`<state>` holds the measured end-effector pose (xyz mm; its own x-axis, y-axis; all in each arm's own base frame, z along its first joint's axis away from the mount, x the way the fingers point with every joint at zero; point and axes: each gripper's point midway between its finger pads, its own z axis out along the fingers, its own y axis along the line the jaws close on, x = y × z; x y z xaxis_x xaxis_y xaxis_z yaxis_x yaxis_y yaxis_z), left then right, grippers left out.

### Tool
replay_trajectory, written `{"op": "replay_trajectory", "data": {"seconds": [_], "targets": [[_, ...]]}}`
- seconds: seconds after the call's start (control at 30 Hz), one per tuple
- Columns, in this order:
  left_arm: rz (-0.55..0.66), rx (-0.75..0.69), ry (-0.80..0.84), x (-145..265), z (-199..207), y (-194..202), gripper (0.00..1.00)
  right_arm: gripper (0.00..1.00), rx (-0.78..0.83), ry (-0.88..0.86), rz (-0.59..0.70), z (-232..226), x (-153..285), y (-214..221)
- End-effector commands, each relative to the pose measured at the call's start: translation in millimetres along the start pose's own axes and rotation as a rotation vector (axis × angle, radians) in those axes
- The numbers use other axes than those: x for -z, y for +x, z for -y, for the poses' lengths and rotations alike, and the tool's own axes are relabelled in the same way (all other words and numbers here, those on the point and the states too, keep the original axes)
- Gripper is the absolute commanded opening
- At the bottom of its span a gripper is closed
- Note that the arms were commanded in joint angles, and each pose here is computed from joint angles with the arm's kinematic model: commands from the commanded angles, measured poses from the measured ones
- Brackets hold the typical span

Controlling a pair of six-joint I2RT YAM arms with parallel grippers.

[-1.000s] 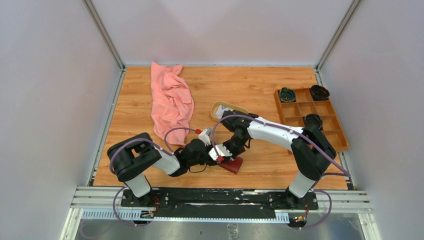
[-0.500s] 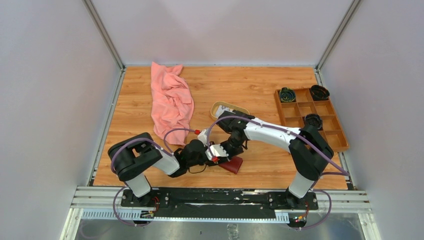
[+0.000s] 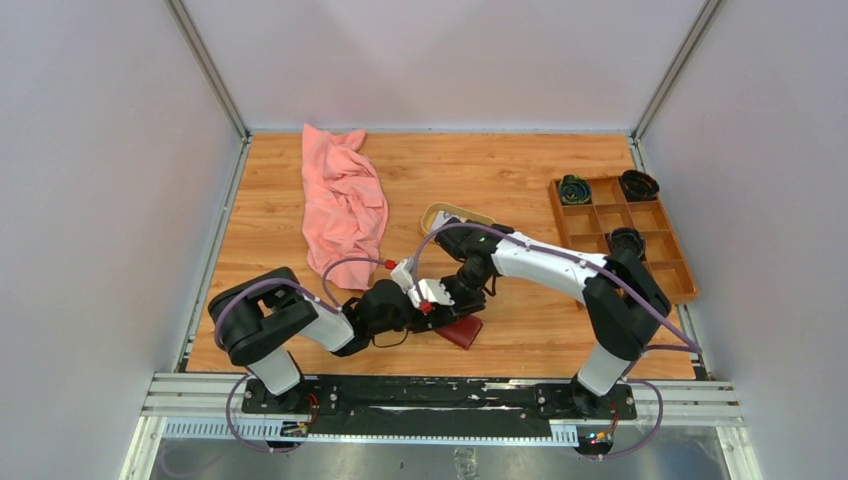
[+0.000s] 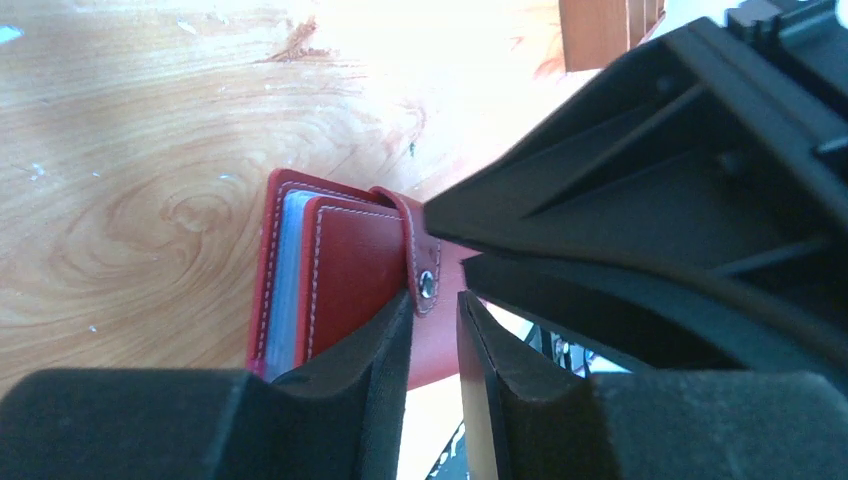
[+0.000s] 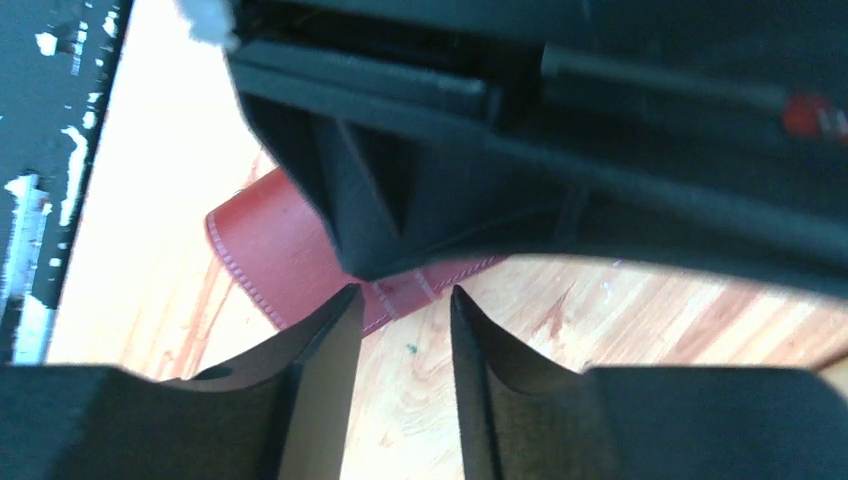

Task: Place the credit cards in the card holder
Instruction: Close the card holder at the center of the board, then move the card holder to the center of the board.

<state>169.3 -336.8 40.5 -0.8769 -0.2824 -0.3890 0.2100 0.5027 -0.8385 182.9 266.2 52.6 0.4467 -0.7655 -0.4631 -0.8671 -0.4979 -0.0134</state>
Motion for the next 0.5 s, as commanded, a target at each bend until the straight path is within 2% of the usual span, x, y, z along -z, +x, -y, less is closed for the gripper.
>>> {"op": "replay_trajectory", "data": {"seconds": [0.0,0.13,0.47], "targets": [[-0.068,-0.033,-0.271,21.4,-73.7,20.5,0.34,0.44,-0.091,0.030,0.117,-15.5,32.4,-13.6],[-0.065,-0.057,-0.285,24.5,-71.5,16.2,0.41,0.50,-0.142,0.078,0.171,-22.8,54.7,-12.7],[-0.039,-0.129,-0.357,42.4,-75.5,0.6,0.48,0.51,-0.246,0.127,0.272,-29.7,82.8,-4.8]]}}
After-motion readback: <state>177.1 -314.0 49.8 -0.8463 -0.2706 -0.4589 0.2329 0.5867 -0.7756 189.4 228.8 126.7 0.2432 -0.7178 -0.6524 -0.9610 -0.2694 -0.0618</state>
